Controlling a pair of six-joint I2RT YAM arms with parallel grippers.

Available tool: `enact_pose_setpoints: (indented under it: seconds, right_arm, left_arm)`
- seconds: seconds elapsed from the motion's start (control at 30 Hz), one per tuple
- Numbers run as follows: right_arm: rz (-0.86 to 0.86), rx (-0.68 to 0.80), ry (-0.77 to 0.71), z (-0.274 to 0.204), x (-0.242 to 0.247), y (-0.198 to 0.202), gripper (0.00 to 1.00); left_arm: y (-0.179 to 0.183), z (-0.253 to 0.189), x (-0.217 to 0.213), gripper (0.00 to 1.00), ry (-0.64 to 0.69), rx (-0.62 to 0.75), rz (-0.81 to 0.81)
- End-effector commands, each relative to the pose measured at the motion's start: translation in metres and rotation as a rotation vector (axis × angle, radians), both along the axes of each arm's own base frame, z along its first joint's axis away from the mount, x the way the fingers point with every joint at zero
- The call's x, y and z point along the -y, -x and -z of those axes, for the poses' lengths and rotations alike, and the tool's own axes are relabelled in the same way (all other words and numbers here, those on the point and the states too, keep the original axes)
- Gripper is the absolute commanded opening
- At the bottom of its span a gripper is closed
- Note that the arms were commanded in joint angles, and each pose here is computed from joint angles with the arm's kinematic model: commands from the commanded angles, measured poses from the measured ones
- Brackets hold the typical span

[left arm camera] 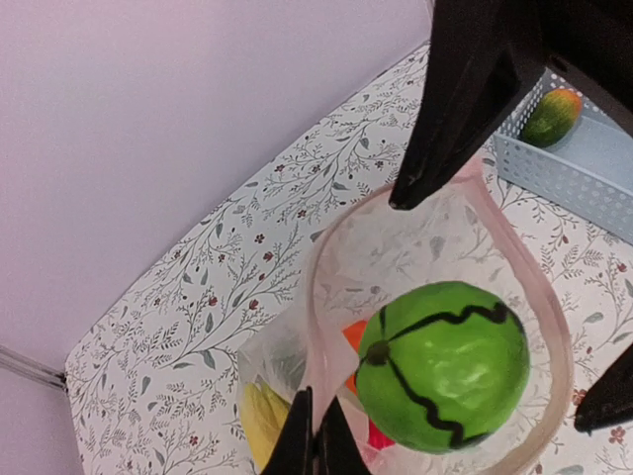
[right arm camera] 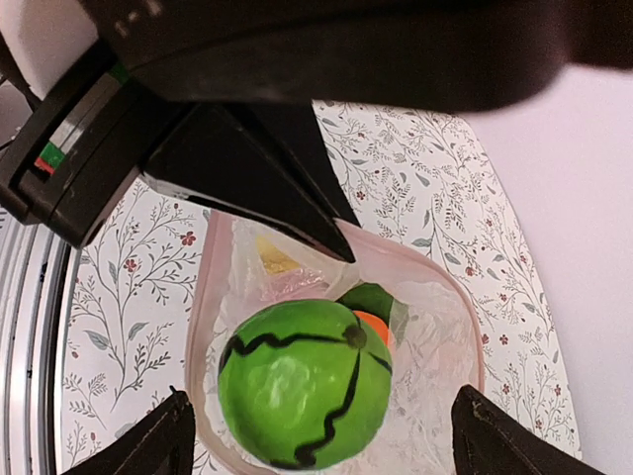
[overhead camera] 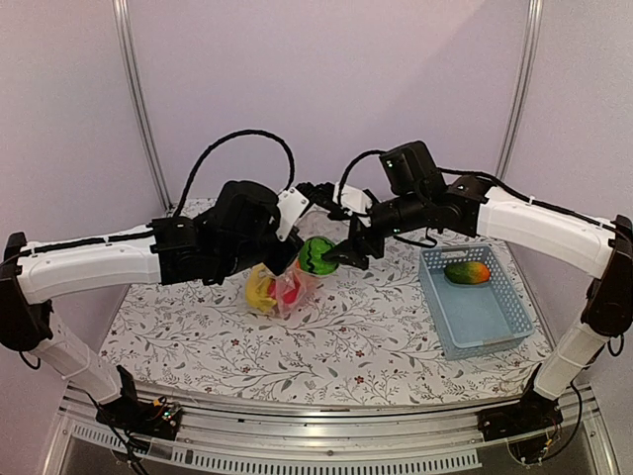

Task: Place the food in the zip-top bag and seal the zipper
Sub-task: Place the fake fruit in the zipper food storage bag.

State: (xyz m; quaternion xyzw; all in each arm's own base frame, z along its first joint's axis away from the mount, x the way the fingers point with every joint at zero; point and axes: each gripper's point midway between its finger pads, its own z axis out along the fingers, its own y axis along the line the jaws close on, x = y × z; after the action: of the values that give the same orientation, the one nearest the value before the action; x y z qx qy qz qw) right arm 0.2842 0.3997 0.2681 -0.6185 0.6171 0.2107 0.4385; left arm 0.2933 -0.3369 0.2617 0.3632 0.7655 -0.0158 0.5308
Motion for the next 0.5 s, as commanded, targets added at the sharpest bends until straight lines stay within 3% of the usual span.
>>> enact_pose_setpoints:
  seconds: [0.0, 0.23, 0.47]
  right_arm:
    - [0.06, -0.025, 0.031, 0.018, 0.005, -0.009, 0.9]
    - [-0.104, -0.079, 0.075, 0.015, 0.016, 0.033, 0.84]
    - [-0.185, 0.113, 0.297, 0.051, 0.019, 0.055, 0.75]
  left_arm:
    - [0.002, -0.018, 0.004, 0.0, 0.065, 0.033, 0.021]
    - [-0.003, -0.016, 0.002, 0.0, 0.074, 0.02, 0.013]
    - [-0.002, -0.02, 0.004, 0.0, 0.128, -0.017, 0.056]
